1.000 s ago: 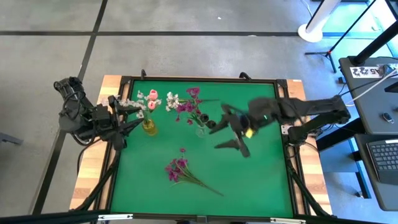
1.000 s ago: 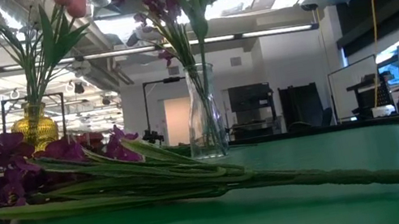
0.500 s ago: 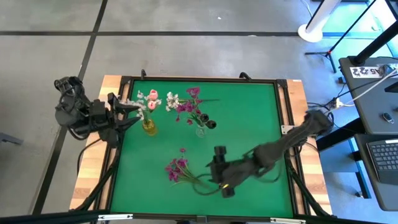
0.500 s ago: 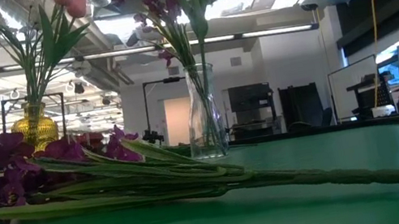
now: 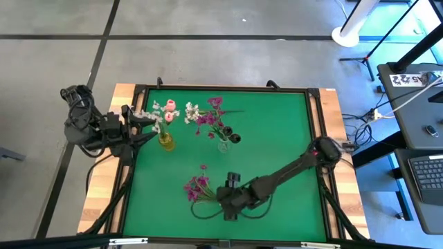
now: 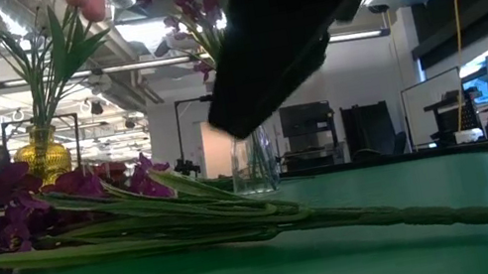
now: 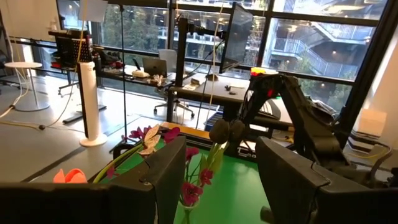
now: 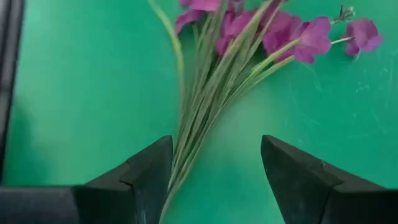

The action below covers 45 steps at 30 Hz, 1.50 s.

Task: Sort flowers into vase by color
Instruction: Put the purple flowers into the transparent vase

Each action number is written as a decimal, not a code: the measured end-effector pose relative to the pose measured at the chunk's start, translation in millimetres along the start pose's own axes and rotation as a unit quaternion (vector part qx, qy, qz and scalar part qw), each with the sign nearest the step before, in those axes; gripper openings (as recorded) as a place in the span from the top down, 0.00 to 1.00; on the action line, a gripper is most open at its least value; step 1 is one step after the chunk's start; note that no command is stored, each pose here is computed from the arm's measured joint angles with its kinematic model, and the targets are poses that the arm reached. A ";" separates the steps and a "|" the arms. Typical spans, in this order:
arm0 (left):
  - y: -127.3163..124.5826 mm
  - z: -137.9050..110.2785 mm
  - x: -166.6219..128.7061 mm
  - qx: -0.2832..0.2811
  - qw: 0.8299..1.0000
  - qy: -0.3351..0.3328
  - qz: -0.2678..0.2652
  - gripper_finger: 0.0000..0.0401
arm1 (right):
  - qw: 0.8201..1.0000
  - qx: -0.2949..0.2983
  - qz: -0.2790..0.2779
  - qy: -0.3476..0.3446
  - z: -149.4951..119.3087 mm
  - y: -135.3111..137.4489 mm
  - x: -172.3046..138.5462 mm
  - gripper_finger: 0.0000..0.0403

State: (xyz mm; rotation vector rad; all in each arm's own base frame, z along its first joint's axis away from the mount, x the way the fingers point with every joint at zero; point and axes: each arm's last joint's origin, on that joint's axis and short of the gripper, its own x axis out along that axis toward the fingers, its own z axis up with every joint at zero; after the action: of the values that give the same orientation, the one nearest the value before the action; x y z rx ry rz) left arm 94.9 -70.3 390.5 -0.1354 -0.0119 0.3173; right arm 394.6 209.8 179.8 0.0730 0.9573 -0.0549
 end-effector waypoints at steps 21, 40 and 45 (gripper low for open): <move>1.0 -4.9 0.1 -0.005 1.000 0.011 0.005 0.53 | 0.997 0.060 0.030 0.030 -11.7 3.1 35.7 0.40; 1.8 -5.2 0.0 -0.002 1.000 0.009 0.018 0.53 | 0.994 0.027 -0.056 0.092 -24.2 -12.1 32.8 0.60; 1.9 -5.2 0.0 -0.002 1.000 0.009 0.018 0.53 | 0.995 0.011 -0.038 0.095 -21.3 -14.9 34.6 0.82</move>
State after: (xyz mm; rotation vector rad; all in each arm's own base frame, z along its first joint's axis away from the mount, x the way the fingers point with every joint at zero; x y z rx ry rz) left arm 94.5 -69.2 385.1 -0.1423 0.0085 0.3518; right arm 396.0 196.3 138.8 0.0627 1.1504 -0.1309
